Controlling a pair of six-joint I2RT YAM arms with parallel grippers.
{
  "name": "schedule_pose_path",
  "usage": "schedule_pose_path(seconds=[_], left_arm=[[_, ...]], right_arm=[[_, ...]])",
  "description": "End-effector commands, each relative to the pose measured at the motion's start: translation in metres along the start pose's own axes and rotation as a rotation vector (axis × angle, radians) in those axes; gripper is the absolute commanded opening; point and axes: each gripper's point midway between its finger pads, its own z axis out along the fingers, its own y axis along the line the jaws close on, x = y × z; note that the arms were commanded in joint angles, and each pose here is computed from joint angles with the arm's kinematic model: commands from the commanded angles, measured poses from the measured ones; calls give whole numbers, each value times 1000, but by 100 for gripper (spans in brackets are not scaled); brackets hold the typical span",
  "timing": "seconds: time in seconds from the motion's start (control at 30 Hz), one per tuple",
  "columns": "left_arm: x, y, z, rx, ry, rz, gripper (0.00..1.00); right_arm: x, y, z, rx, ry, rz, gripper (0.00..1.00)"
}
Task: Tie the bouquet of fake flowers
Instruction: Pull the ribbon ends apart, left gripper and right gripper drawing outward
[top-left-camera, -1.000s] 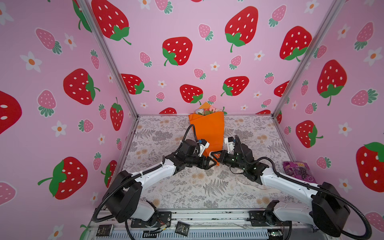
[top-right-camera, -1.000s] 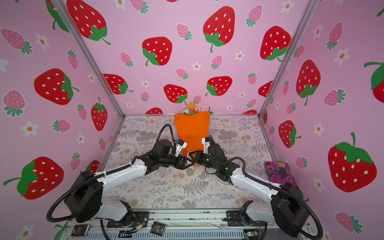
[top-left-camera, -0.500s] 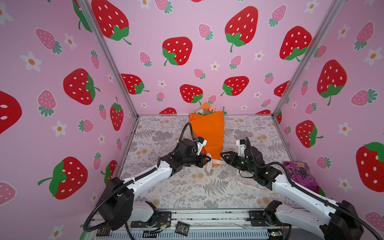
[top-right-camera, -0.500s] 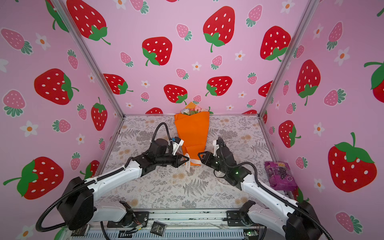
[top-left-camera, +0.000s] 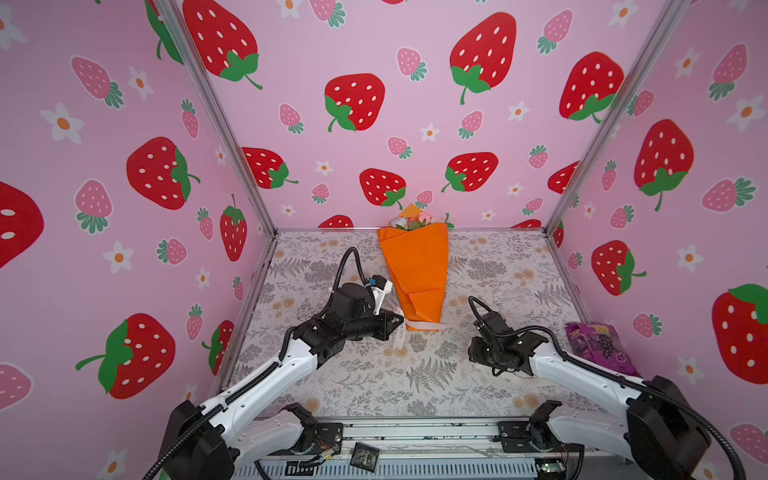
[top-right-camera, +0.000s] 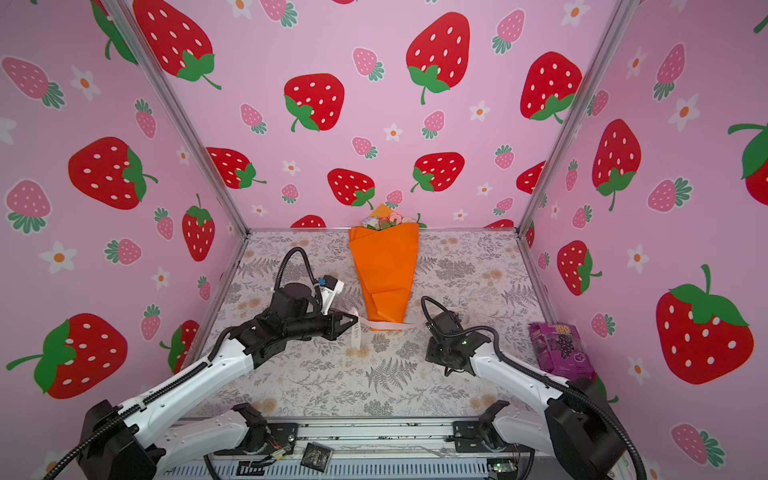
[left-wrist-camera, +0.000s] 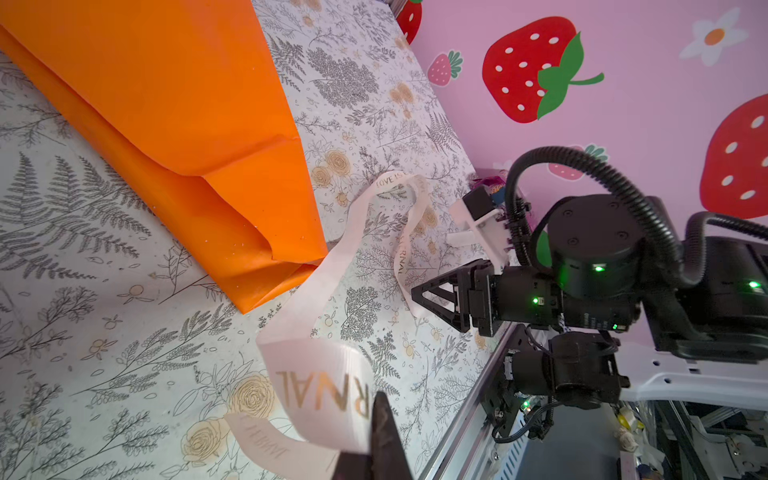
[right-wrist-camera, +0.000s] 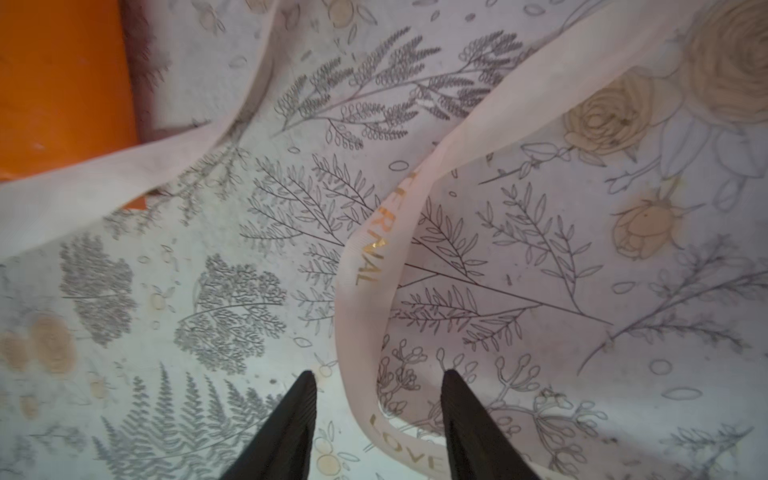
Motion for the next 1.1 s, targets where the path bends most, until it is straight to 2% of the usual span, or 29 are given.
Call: schedule_pose_path(seconds=[0.0, 0.1, 0.17, 0.27, 0.33, 0.43, 0.53, 0.63, 0.77, 0.8, 0.87, 0.97, 1.0, 1.07], left_arm=[[2, 3, -5, -20, 13, -6, 0], [1, 2, -9, -24, 8, -7, 0], [-2, 2, -14, -36, -1, -7, 0], [-7, 7, -30, -93, -32, -10, 0], [-13, 18, -47, -177, -66, -30, 0], [-18, 37, -81, -306, -128, -78, 0], [-21, 56, -124, -455, -207, -111, 0], [-18, 71, -168, -601, -291, -134, 0], [-7, 93, -213, -817, -330, -158, 0], [-4, 99, -222, -873, -330, -169, 0], [0, 108, -236, -958, -329, -199, 0], [2, 118, -260, -1069, -349, -244, 0], [3, 121, -273, -1120, -364, -256, 0], [2, 124, -296, -1195, -396, -269, 0]], right_arm=[[1, 3, 5, 6, 32, -91, 56], [11, -4, 13, 43, 83, -94, 55], [15, -12, 14, 74, 95, -79, 49], [6, -26, 4, 137, 31, -60, 24], [-9, -35, -7, 171, -32, -40, 10], [-37, -50, -27, 213, -125, 1, 2], [-64, -66, -50, 266, -204, 26, 1], [-93, -69, -74, 298, -297, -9, 2], [-126, -51, -96, 272, -387, -107, 5], [-134, -38, -98, 227, -396, -144, 5], [-140, -6, -90, 91, -373, -240, 8], [-130, 27, -67, -59, -250, -299, 11], [-121, 33, -55, -84, -190, -318, 11], [-112, 15, -40, 28, -109, -275, 18]])
